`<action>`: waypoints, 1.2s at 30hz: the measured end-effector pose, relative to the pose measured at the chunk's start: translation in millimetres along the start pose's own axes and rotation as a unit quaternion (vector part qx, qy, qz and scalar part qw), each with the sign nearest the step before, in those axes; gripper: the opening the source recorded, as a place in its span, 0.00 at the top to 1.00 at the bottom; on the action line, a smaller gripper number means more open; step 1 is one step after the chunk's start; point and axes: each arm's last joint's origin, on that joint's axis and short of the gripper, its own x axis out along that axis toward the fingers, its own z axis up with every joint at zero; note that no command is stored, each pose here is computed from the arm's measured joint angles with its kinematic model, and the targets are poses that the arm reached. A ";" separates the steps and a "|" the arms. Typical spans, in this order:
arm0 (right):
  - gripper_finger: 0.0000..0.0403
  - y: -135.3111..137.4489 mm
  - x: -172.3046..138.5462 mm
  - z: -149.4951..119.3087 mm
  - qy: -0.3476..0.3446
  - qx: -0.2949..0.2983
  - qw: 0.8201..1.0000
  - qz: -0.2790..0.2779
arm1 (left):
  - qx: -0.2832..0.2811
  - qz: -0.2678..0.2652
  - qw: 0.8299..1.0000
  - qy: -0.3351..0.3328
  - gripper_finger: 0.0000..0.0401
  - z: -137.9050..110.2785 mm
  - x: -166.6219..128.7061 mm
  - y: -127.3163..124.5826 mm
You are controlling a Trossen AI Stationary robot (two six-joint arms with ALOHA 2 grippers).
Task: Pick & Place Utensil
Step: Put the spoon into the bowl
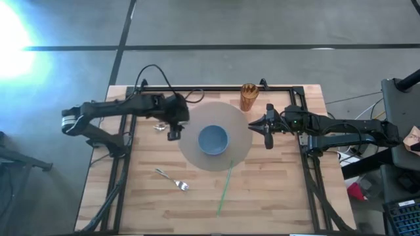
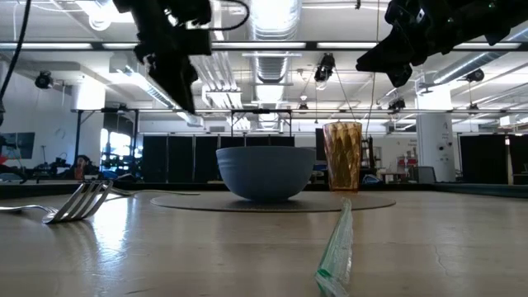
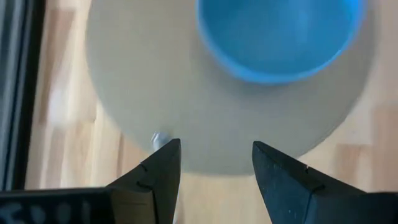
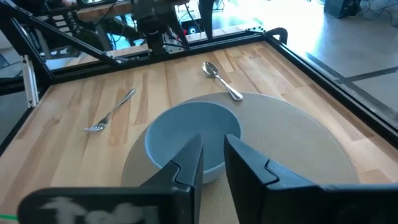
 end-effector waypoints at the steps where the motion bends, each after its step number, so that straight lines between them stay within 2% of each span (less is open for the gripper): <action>1: 0.85 0.0 0.0 0.0 0.000 0.000 1.000 0.000 | -0.007 0.012 1.000 0.010 0.52 -5.4 2.2 1.1; 5: 0.85 0.0 0.0 0.1 0.000 0.000 1.000 0.000 | -0.022 0.053 0.997 0.044 0.52 -20.1 11.2 5.5; 12: 0.83 0.0 0.0 0.2 -0.001 0.000 1.000 0.000 | -0.048 0.057 0.993 0.090 0.52 -34.2 30.3 19.1; 16: 0.81 0.0 -0.1 0.3 -0.001 0.000 1.000 0.000 | -0.063 0.042 0.991 0.108 0.52 -37.3 40.0 27.5; 26: 0.79 0.0 -0.2 0.3 -0.002 -0.002 1.000 0.000 | -0.048 0.024 0.985 0.167 0.52 -43.3 69.9 38.1; 32: 0.81 -0.1 -0.1 -0.3 -0.001 -0.001 1.000 0.000 | -0.050 -0.020 0.982 0.180 0.52 -47.6 84.9 44.1; 36: 0.83 -0.2 0.0 -0.7 0.000 0.000 1.000 0.000 | -0.058 -0.024 0.981 0.181 0.52 -50.0 88.3 49.7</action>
